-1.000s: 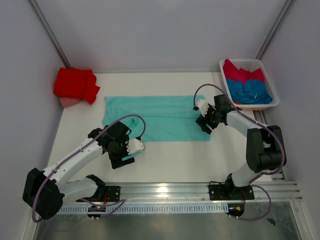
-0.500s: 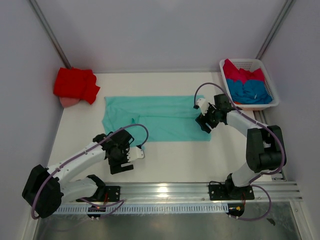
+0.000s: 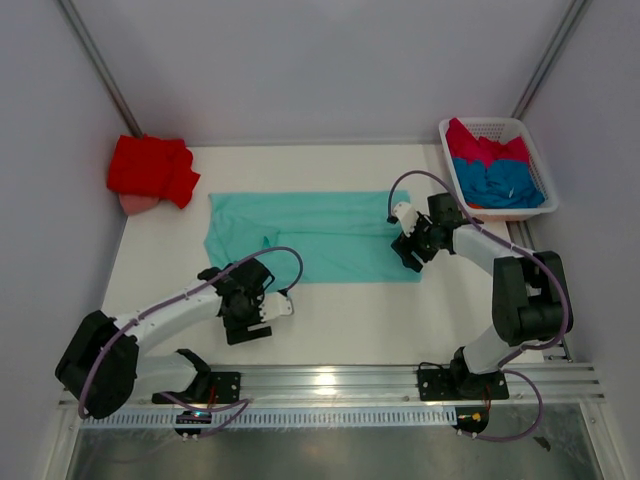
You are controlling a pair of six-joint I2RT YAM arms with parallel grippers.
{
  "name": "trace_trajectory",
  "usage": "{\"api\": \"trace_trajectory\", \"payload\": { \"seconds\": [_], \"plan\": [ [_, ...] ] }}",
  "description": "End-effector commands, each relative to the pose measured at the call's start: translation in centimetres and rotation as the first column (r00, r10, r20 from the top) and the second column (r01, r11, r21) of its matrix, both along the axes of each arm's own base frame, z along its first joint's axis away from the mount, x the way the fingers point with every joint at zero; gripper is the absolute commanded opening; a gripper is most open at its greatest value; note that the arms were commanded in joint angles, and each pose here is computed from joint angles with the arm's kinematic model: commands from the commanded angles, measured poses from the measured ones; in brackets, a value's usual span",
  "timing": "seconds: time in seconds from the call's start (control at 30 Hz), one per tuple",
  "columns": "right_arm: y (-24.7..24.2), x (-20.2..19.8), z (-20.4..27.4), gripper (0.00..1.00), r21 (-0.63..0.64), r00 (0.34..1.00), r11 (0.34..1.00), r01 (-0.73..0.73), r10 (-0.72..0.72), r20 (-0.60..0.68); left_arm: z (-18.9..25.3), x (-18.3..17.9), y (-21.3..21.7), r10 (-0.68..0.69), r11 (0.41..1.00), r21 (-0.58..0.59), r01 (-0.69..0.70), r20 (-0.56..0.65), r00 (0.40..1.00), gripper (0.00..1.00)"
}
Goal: Fold and stack the t-shirts
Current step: Fold the tshirt
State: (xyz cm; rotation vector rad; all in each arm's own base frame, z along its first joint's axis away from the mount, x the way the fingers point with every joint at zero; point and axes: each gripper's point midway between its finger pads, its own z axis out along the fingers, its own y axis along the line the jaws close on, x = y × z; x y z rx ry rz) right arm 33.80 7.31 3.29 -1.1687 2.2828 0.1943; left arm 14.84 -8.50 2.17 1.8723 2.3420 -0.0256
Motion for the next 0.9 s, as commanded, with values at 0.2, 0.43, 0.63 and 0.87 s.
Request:
{"api": "trace_trajectory", "payload": {
  "seconds": [0.2, 0.43, 0.63, 0.87],
  "plan": [
    [0.3, 0.6, 1.3, 0.78, 0.004, 0.998, 1.000, -0.019, 0.019, 0.062, 0.0, 1.1, -1.3, -0.005, 1.000, -0.025, 0.005, 0.009, 1.000, 0.53],
    [0.0, 0.6, 1.5, 0.77, -0.013, 0.997, 1.000, -0.018, 0.019, 0.068, -0.2, 1.0, -1.4, 0.000, 1.000, -0.014, 0.000, -0.017, 1.000, 0.00],
    [-1.0, 0.2, 1.0, 0.78, -0.067, 0.997, 0.998, -0.021, 0.026, 0.073, -0.2, 1.1, -1.8, 0.001, 1.000, -0.026, -0.002, -0.024, 1.000, 0.00],
    [-2.0, -1.0, 0.3, 0.78, -0.103, 0.998, 0.994, -0.029, 0.034, 0.051, -0.5, 1.1, -1.7, 0.001, 1.000, -0.023, -0.002, -0.028, 1.000, 0.00]
  ]
}}
